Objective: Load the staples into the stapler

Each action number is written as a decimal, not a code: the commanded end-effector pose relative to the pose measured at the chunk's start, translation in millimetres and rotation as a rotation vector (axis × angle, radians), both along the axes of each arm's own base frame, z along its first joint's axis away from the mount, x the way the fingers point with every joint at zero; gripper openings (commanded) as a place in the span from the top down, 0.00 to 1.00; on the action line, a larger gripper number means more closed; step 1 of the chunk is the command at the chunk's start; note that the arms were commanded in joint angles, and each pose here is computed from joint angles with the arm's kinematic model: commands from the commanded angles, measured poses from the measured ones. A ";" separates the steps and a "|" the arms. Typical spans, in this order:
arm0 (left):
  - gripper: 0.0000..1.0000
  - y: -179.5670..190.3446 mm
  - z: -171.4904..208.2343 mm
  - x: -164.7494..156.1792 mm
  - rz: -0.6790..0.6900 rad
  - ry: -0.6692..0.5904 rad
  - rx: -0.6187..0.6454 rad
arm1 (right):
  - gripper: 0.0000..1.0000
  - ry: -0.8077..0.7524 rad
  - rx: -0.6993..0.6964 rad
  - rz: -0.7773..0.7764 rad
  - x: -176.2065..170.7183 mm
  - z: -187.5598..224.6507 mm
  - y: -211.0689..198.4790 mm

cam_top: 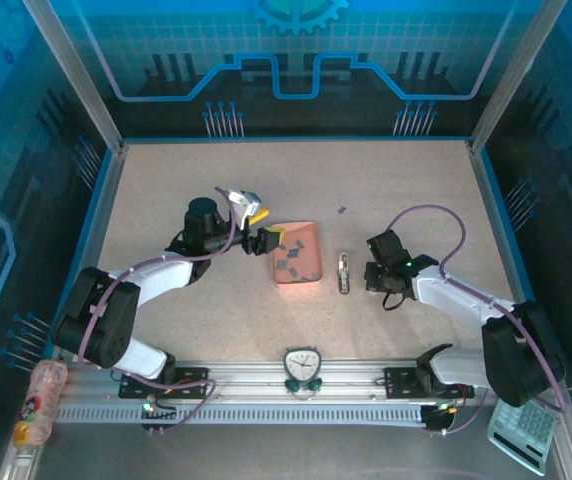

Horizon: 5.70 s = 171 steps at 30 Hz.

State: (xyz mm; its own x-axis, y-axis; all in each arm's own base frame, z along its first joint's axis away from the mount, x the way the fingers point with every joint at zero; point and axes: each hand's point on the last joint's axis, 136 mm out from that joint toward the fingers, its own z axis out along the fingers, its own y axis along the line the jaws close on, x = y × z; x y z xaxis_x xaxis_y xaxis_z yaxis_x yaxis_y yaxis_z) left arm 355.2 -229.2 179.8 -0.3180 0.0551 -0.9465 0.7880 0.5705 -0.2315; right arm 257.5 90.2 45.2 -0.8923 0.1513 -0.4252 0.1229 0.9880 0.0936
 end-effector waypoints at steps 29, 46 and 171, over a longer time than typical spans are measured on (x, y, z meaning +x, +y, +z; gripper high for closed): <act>0.17 -7.1 15.1 -5.6 -0.039 -0.061 -0.011 | 0.82 -0.029 0.002 -0.028 6.4 9.3 7.7; 0.17 -6.6 14.3 -6.6 -0.039 -0.064 -0.004 | 0.82 -0.004 -0.039 -0.039 0.7 -2.7 0.0; 0.16 97.4 -17.9 24.8 0.530 0.415 -0.077 | 0.65 0.243 0.061 0.464 31.4 54.1 223.1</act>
State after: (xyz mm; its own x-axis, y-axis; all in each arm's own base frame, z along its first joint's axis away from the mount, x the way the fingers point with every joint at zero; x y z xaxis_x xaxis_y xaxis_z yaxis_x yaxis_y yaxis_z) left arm 382.7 -143.9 162.5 -0.6029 -0.2340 -0.7627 0.3180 0.8063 -0.4988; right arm 306.8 316.8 116.8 -0.9109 -0.2325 -0.3408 -0.3180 0.9220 0.2209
